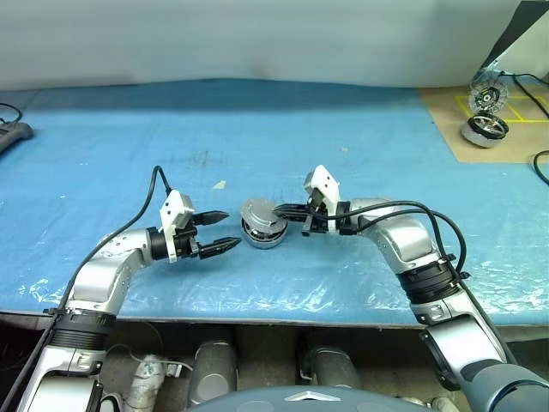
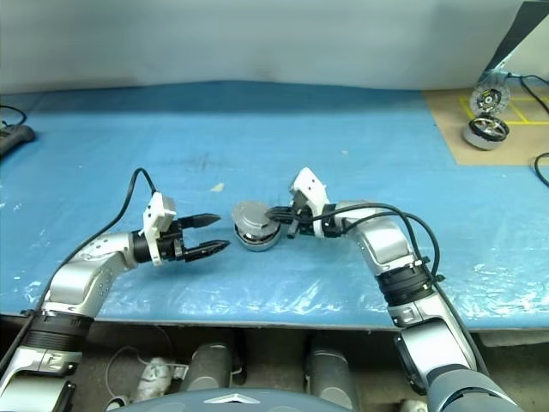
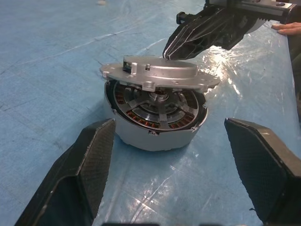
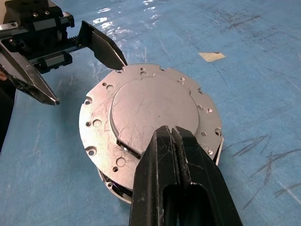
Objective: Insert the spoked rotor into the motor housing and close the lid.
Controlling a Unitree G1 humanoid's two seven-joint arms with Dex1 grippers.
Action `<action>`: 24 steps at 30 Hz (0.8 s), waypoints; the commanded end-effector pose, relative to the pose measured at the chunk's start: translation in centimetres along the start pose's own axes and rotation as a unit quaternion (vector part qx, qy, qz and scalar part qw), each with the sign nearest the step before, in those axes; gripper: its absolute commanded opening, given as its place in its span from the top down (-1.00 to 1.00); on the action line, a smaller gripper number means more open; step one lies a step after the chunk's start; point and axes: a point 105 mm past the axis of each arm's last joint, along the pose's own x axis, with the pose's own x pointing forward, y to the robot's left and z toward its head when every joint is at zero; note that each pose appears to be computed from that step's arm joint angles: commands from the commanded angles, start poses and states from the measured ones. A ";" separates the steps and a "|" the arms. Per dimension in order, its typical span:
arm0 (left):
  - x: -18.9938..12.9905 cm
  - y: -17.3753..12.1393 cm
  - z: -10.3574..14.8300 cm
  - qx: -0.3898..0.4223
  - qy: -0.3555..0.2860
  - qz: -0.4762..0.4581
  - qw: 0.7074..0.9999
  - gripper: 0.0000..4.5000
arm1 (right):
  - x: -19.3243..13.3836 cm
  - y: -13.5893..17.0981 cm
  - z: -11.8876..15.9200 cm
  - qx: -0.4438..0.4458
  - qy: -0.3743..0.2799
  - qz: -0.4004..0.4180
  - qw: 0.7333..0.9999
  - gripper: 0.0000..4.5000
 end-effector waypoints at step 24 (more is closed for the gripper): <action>-0.1 0.0 1.2 0.015 -0.007 -0.012 1.000 -0.78 | -4.0 -0.9 1.0 -0.006 -0.042 -0.074 0.996 0.99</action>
